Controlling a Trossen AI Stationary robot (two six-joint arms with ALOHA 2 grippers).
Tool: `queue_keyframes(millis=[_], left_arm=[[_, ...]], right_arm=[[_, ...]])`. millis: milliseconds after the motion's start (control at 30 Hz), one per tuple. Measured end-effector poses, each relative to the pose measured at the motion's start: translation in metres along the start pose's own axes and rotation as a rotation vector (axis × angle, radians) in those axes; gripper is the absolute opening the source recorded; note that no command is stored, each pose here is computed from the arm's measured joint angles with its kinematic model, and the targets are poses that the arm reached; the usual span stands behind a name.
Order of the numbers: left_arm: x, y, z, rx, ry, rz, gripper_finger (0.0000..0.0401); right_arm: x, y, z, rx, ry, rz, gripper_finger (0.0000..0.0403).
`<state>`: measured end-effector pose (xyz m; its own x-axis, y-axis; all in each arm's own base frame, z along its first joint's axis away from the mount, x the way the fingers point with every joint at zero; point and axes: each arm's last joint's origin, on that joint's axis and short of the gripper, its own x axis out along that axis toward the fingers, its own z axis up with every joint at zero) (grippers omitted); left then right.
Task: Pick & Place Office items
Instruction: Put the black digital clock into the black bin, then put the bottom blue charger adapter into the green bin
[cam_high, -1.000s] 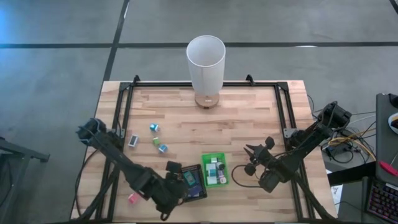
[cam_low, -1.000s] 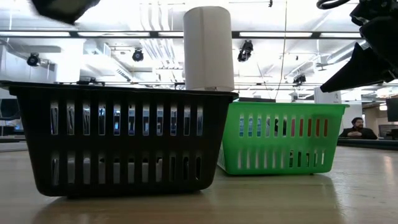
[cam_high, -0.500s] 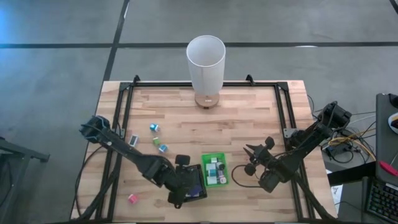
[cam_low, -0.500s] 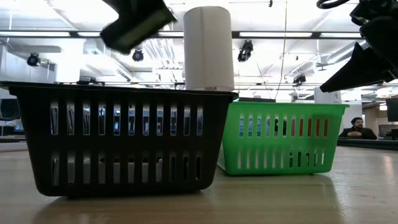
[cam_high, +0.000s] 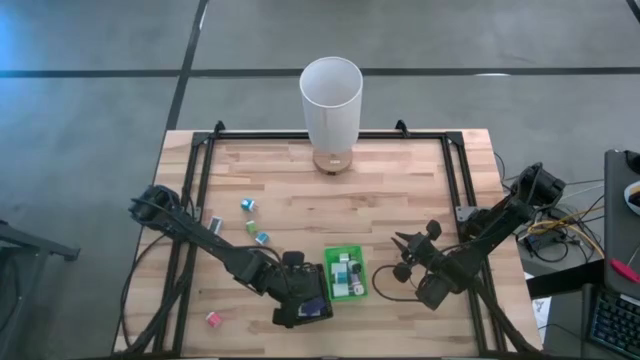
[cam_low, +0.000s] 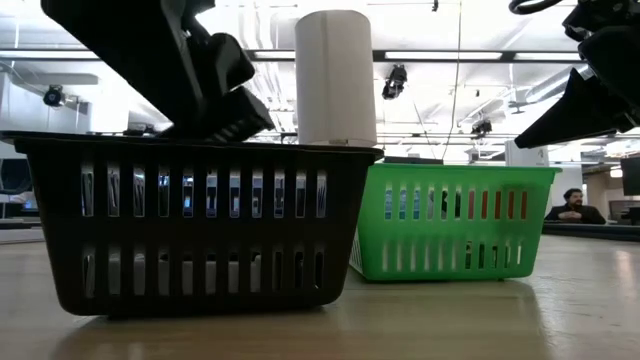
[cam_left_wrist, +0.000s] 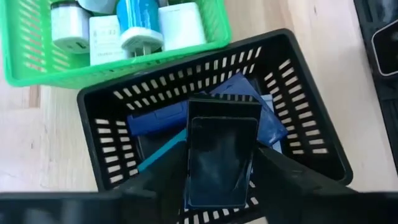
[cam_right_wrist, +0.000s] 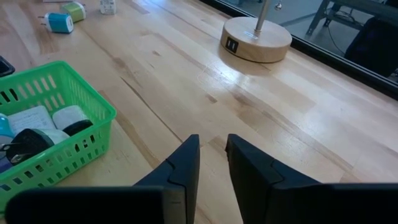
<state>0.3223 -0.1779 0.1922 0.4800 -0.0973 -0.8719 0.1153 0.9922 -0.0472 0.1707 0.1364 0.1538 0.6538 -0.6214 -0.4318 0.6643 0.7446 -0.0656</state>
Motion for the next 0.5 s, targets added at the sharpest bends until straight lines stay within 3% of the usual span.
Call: queue_keyframes(millis=[133, 233, 367, 500], left_arm=[[0.001, 0.000, 0.000, -0.023, -0.009, -0.002, 0.0274], [0.001, 0.000, 0.002, -0.053, -0.023, -0.005, 0.0329], [0.001, 0.001, 0.001, -0.062, -0.012, -0.001, 0.0354], [-0.007, 0.007, -0.012, -0.023, 0.178, 0.071, 0.0352]], right_arm=[[0.000, 0.000, 0.000, 0.001, 0.000, 0.000, 0.0085], [0.000, 0.000, 0.000, 0.004, 0.000, 0.002, 0.0086], [0.000, 0.001, 0.000, 0.006, 0.000, 0.003, 0.0081], [0.000, 0.001, 0.000, 0.008, -0.001, 0.005, 0.0075]])
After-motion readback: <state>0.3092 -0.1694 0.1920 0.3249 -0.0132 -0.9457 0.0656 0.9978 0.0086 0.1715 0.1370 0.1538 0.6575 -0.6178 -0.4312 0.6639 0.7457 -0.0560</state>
